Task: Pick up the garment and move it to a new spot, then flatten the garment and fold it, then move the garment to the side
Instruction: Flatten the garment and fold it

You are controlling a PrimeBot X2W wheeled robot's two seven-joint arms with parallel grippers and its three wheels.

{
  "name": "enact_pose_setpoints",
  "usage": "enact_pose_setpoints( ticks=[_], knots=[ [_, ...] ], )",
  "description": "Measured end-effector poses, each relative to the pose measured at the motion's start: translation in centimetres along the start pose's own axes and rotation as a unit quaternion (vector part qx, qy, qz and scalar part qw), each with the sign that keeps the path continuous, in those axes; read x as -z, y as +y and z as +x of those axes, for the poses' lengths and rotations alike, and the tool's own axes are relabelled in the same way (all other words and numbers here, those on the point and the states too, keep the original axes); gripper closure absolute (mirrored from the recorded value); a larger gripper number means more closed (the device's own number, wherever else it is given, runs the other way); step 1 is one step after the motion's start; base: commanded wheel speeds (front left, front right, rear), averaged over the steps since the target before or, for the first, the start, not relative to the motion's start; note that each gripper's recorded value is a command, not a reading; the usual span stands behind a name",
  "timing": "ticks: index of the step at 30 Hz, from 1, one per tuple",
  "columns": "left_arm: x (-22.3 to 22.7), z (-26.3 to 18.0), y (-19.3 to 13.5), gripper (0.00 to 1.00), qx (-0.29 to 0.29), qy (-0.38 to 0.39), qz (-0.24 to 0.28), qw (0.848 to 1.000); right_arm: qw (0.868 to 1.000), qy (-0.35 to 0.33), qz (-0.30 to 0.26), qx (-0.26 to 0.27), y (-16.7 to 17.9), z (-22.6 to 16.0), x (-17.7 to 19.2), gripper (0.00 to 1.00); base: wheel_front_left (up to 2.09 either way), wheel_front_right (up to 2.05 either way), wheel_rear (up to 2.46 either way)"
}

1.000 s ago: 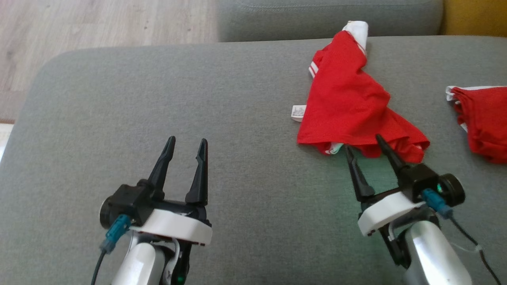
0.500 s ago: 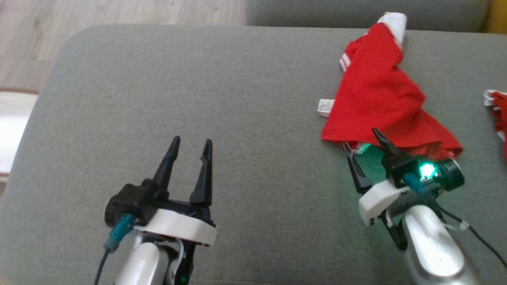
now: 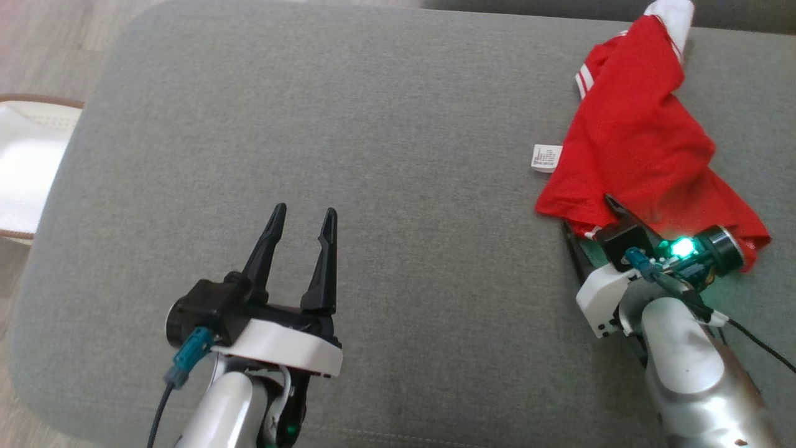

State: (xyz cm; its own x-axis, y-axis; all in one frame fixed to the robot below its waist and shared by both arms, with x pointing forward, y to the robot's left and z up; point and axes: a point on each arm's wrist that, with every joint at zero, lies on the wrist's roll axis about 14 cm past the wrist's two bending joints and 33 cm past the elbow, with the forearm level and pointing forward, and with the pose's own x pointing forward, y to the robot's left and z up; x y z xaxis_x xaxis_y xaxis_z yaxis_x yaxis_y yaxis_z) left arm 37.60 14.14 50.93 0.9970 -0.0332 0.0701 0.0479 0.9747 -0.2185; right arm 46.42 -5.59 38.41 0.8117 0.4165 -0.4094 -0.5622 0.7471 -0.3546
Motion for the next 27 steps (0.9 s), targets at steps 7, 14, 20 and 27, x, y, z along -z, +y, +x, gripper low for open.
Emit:
enact_pose_setpoints(
  ticks=[7, 14, 20, 27],
  knots=[
    [0.0, 0.7, -1.0, 0.0, 0.018, -0.001, -0.003, 1.0, 1.0, -0.013, 0.021, 0.018, -0.7, -0.4, 0.0, 1.0, 0.0, 0.0, 0.0],
    [-0.7, 0.7, -1.8, 0.0, 0.03, -0.013, -0.005, 0.999, 0.992, -0.107, 0.068, 0.018, -0.8, -1.0, -5.3, 1.0, 0.0, 0.0, 0.0],
    [-1.4, 0.5, -2.6, 0.0, 0.042, -0.024, -0.007, 0.999, 0.969, -0.226, 0.101, 0.024, -2.1, -2.7, -13.1, 1.0, 0.0, 0.0, 0.0],
    [-0.9, -0.2, -3.1, 0.0, 0.048, -0.016, -0.01, 0.999, 0.941, -0.276, 0.147, 0.126, -9.6, -6.2, -15.5, 1.0, 0.0, 0.0, 0.0]
  ],
)
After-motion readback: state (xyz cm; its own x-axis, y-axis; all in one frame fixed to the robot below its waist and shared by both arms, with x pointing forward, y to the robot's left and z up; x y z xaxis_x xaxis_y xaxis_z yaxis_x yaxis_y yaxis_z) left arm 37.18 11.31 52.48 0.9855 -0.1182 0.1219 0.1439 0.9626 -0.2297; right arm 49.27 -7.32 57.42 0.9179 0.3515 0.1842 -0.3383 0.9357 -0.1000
